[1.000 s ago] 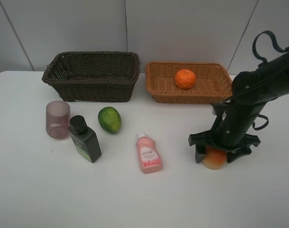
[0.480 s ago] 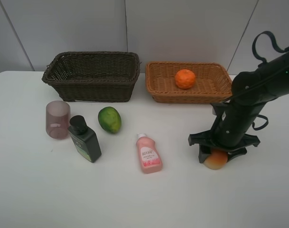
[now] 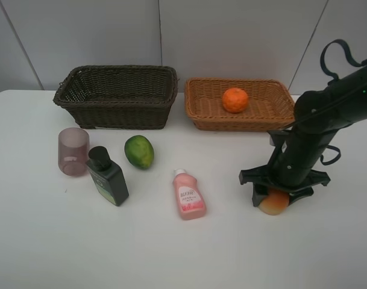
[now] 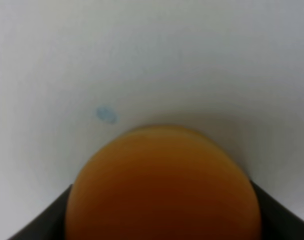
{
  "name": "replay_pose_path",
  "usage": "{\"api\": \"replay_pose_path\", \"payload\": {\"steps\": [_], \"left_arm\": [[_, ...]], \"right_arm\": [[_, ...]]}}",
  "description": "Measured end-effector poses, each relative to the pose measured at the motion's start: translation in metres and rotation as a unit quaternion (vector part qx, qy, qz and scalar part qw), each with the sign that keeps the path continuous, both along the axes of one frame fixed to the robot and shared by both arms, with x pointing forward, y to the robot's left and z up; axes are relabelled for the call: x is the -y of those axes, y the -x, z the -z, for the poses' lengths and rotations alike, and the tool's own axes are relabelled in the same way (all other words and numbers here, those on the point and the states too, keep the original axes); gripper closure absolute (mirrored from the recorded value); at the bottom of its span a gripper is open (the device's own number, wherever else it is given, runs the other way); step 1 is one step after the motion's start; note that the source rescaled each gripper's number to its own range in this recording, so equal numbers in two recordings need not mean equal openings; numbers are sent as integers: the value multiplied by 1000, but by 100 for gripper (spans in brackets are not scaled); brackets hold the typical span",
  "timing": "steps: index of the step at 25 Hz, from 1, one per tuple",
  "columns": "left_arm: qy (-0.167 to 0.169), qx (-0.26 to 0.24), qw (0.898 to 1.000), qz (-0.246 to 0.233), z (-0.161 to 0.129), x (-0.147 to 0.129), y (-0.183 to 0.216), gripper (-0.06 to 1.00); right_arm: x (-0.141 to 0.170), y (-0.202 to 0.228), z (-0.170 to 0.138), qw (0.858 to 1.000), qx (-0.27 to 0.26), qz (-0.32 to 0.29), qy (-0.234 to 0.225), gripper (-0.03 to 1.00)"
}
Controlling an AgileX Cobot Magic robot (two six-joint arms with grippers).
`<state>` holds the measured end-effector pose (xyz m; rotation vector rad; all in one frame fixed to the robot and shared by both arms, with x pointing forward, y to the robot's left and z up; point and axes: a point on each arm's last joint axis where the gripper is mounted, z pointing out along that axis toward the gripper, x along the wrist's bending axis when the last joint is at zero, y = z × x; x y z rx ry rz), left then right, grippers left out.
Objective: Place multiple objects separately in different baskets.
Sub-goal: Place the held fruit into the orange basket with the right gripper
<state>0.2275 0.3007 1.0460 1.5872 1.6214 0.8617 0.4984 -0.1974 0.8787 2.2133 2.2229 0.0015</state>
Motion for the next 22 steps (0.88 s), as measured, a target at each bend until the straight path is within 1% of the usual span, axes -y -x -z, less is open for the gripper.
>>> {"api": "replay_pose_path", "payload": {"steps": [11, 13, 18, 22], "left_arm": [[0, 0, 1000, 0, 0, 0, 0, 2], [0, 0, 1000, 0, 0, 0, 0, 2], [0, 0, 1000, 0, 0, 0, 0, 2], [0, 0, 1000, 0, 0, 0, 0, 2]], "right_arm": [[0, -1, -3, 1000, 2, 0, -1, 75], [-2, -4, -11, 1000, 8, 0, -3, 75], [-8, -21, -44, 1000, 26, -2, -8, 75], [-12, -36, -67, 999, 31, -28, -2, 75]]}}
